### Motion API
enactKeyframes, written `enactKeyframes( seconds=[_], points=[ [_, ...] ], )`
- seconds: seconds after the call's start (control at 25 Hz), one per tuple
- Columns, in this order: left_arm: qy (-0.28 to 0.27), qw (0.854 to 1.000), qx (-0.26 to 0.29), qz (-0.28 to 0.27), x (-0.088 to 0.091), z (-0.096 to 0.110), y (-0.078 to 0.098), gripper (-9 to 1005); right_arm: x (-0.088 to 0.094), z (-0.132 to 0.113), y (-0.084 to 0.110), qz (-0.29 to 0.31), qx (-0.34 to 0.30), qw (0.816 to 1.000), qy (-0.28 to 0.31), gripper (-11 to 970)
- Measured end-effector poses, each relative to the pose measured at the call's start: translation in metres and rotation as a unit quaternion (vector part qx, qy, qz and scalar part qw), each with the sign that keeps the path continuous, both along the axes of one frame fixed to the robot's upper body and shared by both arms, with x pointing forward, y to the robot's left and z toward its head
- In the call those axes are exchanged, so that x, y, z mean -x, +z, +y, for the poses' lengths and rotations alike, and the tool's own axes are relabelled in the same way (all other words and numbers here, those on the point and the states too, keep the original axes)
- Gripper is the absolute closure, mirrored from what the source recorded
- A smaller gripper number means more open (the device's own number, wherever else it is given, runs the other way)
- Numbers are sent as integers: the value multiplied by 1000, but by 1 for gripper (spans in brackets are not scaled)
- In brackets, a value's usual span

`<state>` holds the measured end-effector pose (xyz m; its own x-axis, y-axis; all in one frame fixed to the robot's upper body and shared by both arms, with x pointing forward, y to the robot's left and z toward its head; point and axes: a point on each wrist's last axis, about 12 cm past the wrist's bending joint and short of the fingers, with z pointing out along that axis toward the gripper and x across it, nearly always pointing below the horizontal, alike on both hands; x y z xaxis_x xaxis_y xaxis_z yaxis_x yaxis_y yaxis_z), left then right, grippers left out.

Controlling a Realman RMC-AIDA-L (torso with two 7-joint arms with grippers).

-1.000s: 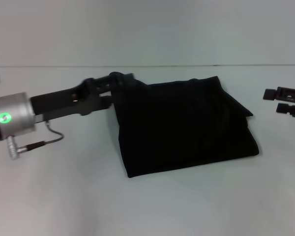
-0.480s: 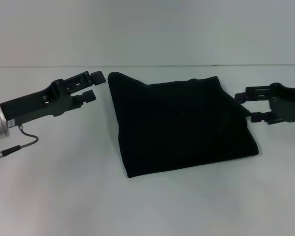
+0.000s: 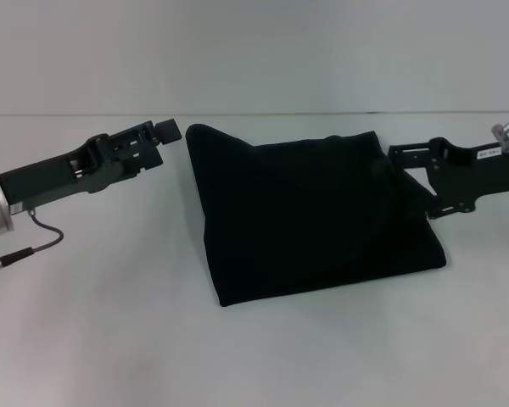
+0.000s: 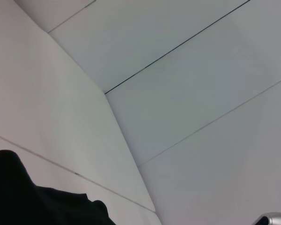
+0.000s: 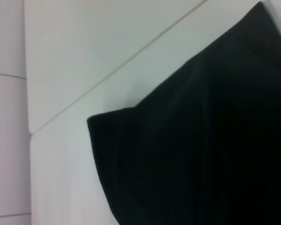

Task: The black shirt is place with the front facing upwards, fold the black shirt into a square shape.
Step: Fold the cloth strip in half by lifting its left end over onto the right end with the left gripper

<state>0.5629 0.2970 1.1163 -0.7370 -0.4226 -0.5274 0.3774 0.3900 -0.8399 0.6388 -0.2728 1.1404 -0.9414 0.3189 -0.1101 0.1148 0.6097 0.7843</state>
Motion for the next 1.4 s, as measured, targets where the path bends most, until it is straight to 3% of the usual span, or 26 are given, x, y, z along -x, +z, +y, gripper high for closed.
enactKeyframes(
  seconds=[0.72, 0.92, 1.4],
  points=[
    [28, 999, 14, -17, -5, 3, 3, 76, -7, 16, -21, 3, -2, 999, -51, 107],
    [37, 999, 13, -18, -6, 4, 2, 76, -5, 32, -30, -1, -14, 998, -54, 108],
    [43, 999, 7, -26, -8, 4, 2, 77, -9, 41, -35, -18, -20, 996, -85, 111]
  ],
)
